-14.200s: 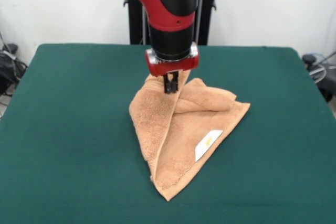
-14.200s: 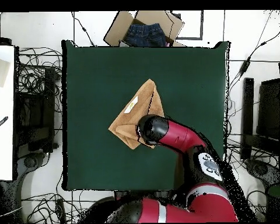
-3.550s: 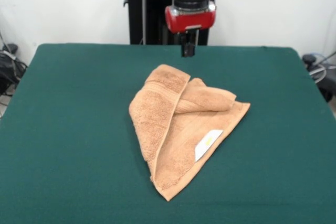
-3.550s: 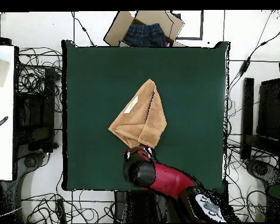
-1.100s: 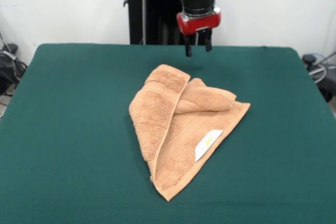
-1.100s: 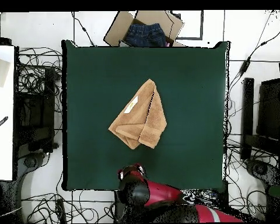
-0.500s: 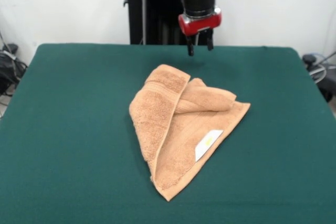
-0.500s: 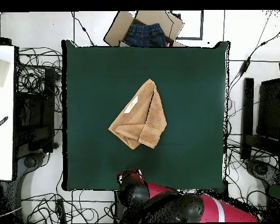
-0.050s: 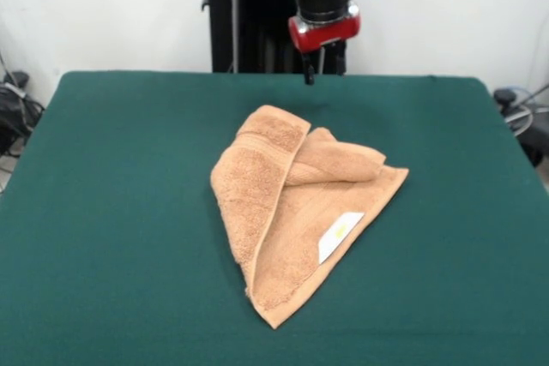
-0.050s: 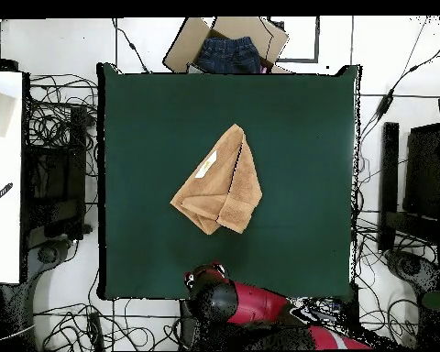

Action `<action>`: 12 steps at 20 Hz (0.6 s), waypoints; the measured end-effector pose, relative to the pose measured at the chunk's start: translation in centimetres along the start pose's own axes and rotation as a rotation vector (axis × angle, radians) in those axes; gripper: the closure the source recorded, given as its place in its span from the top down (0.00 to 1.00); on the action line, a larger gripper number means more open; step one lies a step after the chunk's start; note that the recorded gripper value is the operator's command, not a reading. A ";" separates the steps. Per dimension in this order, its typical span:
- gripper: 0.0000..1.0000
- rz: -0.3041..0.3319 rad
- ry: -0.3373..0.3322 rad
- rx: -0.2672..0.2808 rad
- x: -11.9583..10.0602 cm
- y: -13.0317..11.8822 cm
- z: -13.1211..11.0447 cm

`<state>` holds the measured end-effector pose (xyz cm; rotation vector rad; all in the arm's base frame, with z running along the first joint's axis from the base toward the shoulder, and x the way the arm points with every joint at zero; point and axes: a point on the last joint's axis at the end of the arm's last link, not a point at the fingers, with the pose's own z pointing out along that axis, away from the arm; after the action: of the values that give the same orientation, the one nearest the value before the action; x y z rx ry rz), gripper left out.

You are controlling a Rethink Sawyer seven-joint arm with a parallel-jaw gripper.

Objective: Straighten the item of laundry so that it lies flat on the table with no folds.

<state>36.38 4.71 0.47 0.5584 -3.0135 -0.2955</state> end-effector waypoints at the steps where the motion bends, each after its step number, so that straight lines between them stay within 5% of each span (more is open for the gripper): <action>1: 1.00 0.000 0.007 -0.004 0.0 0.0 -0.1; 12: 1.00 0.047 0.035 -0.033 1.0 -1.4 -1.1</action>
<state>36.06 2.91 1.25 0.4846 -2.9773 -0.3280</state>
